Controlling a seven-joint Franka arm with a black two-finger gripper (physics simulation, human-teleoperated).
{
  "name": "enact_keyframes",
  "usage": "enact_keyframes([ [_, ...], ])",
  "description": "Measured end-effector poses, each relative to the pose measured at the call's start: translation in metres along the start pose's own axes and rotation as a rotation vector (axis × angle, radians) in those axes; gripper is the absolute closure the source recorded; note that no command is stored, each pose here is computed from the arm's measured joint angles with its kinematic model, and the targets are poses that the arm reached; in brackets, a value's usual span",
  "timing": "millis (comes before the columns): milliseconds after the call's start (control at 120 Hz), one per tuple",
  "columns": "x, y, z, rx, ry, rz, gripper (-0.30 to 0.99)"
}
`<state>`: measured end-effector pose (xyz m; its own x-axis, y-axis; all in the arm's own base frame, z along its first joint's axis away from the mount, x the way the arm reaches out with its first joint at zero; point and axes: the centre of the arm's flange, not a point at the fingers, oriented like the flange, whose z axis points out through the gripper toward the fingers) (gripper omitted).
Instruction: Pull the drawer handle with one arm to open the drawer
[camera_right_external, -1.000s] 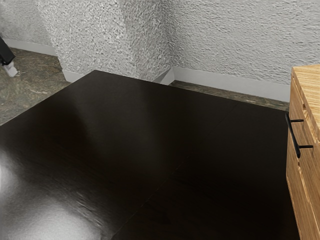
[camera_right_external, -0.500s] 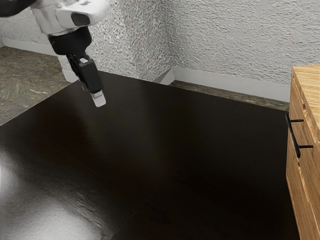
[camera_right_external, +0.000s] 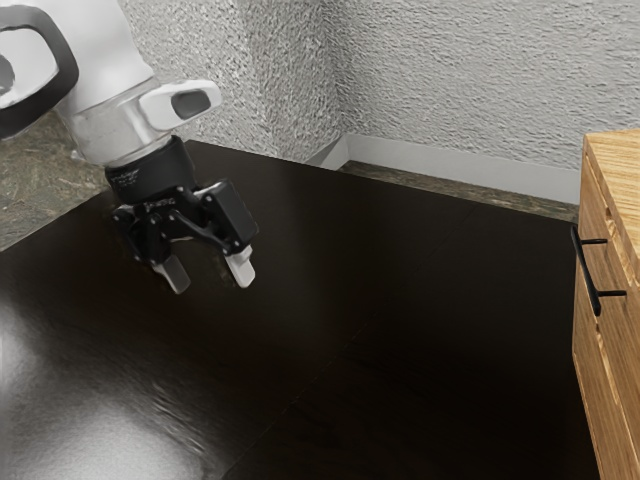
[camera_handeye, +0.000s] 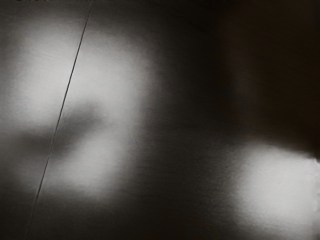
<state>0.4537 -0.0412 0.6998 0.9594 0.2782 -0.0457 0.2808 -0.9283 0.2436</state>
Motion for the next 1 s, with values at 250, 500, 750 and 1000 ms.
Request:
enact_keyframes([
  [250, 0.011, 0.118, 0.017, -0.079, 0.028, -0.112, 0.02],
  [500, 0.01, 0.142, 0.045, -0.101, 0.022, -0.245, 0.02],
  [750, 0.054, 0.162, 0.035, -0.183, 0.105, -0.339, 0.02],
  [1000, 0.006, 0.238, 0.068, -0.194, 0.056, -0.248, 0.02],
])
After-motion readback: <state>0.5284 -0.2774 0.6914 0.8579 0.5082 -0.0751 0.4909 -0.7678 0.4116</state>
